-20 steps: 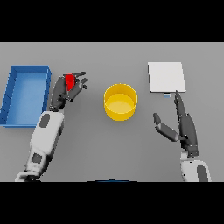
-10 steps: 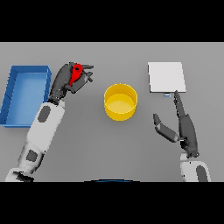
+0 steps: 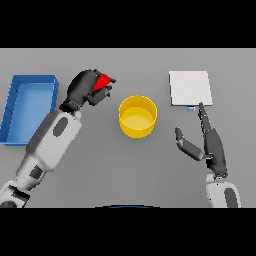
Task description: Pick up the red beaker and tilt it to pour out 1 green nut into yellow bowl. Pick up the yellow bowl and place it on the metallic measuring scale.
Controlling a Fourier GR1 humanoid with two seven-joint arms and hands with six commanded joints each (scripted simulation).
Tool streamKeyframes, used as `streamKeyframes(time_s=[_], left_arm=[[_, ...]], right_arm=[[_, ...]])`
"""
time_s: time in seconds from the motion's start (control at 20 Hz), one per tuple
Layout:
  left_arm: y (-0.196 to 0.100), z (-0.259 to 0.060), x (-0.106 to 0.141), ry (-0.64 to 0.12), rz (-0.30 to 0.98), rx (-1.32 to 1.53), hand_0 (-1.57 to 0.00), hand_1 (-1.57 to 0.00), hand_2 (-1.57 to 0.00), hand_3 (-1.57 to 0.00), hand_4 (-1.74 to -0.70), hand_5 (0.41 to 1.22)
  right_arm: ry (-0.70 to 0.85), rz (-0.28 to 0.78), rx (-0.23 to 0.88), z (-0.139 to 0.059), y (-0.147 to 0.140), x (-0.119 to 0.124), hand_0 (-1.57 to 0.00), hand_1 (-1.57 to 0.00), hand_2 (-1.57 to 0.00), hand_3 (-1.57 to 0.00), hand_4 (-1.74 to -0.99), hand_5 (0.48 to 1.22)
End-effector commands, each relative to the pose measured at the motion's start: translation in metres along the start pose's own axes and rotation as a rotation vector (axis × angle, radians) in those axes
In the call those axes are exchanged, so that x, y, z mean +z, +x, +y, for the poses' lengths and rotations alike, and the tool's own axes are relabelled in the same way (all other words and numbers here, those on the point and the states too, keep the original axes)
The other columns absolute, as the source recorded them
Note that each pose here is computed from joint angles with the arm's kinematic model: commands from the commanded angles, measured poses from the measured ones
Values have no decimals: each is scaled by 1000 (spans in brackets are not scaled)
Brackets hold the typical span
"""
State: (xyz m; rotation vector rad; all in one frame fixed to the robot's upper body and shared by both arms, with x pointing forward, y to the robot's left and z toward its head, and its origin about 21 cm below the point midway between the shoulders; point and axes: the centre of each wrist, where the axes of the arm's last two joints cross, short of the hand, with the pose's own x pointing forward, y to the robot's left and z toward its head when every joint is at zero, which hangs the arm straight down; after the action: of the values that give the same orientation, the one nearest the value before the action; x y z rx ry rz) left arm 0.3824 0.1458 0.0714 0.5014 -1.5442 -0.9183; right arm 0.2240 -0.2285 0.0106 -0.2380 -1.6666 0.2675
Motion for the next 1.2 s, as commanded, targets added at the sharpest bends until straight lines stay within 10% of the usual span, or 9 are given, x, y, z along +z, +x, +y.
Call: streamKeyframes(time_s=[0.0, 0.5, 0.7, 1.15], left_arm=[[5, 0, -1, -16, 6, -79, -1569, -1569, -1569, -1568, -1738, 1133], [40, -6, -19, -151, -131, -699, -1571, -1571, -1571, -1571, -1666, 1205], [64, -6, -27, -242, -189, -908, -1571, -1571, -1571, -1277, -1701, 1215], [81, -27, -34, -395, -316, -1325, -1571, -1571, -1571, -1532, -1735, 1220]], right_arm=[[2, -6, -4, 0, 1, 3, 1, 1, 1, 1, -1254, 687], [-4, -13, -15, 1, 0, 9, 1, 1, 1, 1, -1283, 702], [-7, -8, -56, 5, -5, 9, 1, 1, 1, 1, -1292, 678], [-23, 3, -89, 8, -7, 5, 1, 1, 1, 1, -1293, 631]])
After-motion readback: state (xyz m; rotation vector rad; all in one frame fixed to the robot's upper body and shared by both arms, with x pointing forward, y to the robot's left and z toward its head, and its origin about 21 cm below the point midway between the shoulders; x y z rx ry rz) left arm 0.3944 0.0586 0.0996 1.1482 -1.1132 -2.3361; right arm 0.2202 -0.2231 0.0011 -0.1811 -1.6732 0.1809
